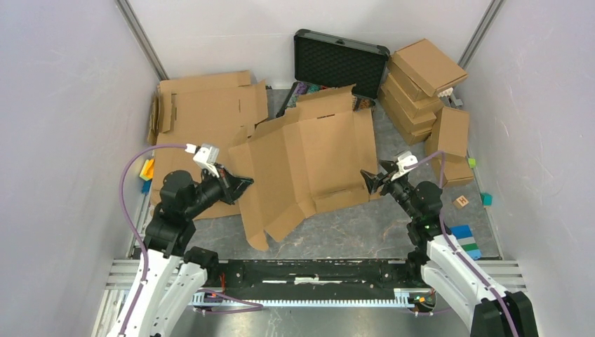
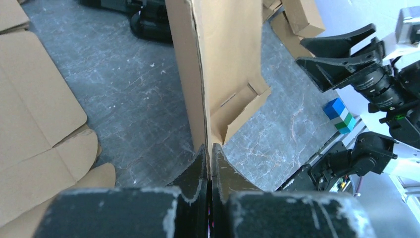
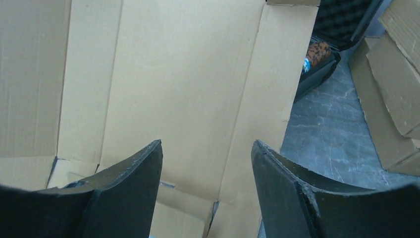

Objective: Fold the paper box

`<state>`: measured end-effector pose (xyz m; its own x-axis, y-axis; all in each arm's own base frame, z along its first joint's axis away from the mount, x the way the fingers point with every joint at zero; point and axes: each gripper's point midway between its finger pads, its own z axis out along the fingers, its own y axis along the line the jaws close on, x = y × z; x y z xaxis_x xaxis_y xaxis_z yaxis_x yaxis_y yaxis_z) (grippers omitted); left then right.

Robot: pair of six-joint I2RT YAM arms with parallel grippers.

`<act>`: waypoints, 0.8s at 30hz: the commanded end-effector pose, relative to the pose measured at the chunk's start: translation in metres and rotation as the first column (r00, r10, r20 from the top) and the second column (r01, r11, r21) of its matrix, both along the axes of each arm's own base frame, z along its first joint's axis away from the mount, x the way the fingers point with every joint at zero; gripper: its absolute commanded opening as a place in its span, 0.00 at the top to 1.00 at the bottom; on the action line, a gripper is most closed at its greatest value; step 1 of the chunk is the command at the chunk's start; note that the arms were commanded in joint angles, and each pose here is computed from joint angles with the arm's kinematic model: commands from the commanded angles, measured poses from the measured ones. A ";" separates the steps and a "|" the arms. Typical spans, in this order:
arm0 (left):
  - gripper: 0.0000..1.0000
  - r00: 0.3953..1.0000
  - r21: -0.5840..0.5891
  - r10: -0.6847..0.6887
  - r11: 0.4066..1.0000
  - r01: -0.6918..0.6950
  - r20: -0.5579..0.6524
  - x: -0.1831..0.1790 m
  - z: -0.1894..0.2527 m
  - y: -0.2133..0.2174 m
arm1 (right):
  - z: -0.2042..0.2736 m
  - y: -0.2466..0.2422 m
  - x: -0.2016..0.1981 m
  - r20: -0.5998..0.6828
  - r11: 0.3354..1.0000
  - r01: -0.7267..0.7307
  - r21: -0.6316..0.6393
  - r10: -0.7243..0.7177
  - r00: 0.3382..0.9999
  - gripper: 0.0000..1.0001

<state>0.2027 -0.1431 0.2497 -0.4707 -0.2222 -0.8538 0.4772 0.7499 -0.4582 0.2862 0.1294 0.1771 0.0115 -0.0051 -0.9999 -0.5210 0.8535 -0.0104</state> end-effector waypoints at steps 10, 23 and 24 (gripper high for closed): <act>0.98 0.934 0.055 -0.199 0.980 0.192 0.297 -0.024 0.039 -0.015 | -0.027 0.046 -0.048 -0.234 0.966 -0.249 0.077 0.260 0.937 0.07; 0.98 0.905 0.063 -0.216 0.976 0.208 0.367 -0.034 0.028 -0.015 | -0.037 0.102 -0.057 -0.296 0.953 -0.300 -0.050 0.273 0.915 0.02; 0.98 0.905 0.064 -0.218 0.976 0.209 0.366 -0.034 0.027 -0.015 | -0.038 0.102 -0.050 -0.312 0.957 -0.283 -0.070 0.248 0.917 0.02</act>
